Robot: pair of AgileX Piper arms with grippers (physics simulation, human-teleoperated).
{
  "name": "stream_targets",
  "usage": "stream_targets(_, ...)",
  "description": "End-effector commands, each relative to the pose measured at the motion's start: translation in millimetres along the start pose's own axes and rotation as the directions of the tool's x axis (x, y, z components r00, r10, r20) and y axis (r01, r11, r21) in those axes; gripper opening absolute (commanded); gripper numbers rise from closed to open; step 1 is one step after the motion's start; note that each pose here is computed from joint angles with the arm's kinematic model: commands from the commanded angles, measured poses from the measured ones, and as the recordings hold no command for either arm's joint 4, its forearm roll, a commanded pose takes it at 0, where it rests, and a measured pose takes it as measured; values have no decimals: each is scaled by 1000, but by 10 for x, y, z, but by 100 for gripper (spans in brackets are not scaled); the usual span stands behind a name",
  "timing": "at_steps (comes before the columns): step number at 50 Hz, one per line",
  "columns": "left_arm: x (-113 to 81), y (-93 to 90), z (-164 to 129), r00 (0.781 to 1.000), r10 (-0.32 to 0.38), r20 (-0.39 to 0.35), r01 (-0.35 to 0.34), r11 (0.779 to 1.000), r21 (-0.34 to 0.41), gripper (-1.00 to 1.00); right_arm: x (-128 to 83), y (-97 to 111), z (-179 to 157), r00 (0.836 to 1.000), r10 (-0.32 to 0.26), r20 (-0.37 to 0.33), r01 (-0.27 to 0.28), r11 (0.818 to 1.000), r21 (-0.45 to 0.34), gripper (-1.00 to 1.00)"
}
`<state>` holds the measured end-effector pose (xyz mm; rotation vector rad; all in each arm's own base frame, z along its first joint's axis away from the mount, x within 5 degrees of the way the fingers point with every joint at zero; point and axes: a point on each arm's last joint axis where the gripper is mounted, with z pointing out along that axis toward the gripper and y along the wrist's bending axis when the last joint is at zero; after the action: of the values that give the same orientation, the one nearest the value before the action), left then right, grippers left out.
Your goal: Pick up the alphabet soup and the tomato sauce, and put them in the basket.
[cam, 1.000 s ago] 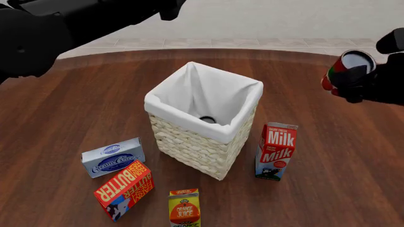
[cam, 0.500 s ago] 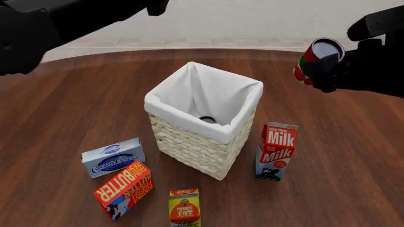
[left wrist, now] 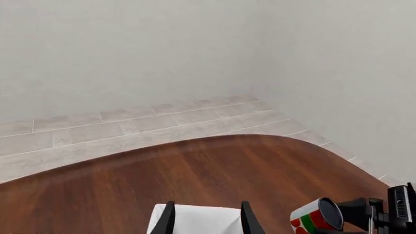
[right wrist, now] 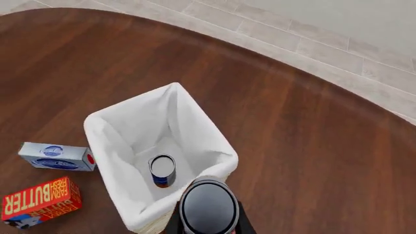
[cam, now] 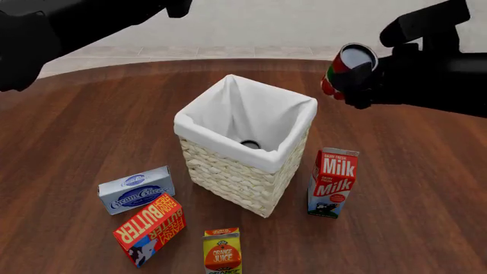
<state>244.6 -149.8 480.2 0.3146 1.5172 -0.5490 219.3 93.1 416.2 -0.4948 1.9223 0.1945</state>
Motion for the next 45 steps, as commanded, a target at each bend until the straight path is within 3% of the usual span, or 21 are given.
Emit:
stream_targets(1, -1, 19, -15, 1000, -3, 2, 3, 1000, -6, 100, -66, 120, 110, 1000, -1, 10, 1, 999, -45, -100)
stream_targets(45, 41, 39, 2, 1000, -22, 8, 22, 1000, -10, 100, -205, 610, 523, 998, -70, -3, 68, 979, -194, -100)
